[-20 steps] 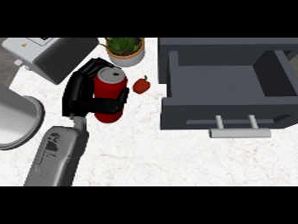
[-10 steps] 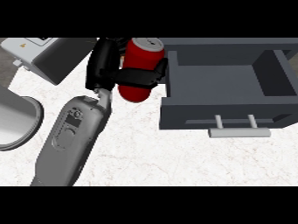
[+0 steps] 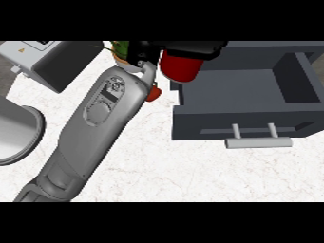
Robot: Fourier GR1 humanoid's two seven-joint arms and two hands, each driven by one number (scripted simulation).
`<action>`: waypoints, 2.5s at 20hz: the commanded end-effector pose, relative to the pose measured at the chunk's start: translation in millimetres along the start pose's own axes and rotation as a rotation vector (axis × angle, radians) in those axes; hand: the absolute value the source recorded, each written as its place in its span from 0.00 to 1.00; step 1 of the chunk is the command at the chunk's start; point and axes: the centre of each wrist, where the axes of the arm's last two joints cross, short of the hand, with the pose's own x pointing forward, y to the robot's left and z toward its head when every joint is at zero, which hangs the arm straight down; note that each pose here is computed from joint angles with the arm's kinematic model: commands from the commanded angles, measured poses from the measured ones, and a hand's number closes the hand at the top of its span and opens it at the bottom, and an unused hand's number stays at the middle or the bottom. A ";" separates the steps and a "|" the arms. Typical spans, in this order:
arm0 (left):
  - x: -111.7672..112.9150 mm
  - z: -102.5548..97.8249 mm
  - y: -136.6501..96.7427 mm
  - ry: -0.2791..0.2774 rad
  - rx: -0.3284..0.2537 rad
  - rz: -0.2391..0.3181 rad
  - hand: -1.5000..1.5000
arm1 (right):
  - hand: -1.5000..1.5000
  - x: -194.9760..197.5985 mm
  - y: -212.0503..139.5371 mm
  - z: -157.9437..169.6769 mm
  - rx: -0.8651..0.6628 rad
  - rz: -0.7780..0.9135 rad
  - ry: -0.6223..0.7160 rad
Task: Pick up the can, place it into the drawer and close the drawer
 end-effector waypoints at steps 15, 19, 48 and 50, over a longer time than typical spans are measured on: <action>22.8 -41.9 -48.6 0.047 -0.011 -0.096 1.00 | 0.00 11.9 16.8 -20.4 0.013 -0.001 -0.015; 29.7 -49.3 -53.4 0.057 0.012 -0.108 1.00 | 0.00 1.0 9.0 -6.1 0.027 0.005 0.008; -37.0 -41.7 -48.1 0.039 0.113 -0.290 0.00 | 0.00 -7.7 22.2 -46.3 0.074 -0.002 -0.028; -43.5 -41.6 -44.3 0.042 0.154 -0.302 0.00 | 0.00 7.2 21.9 -44.5 0.105 -0.008 -0.057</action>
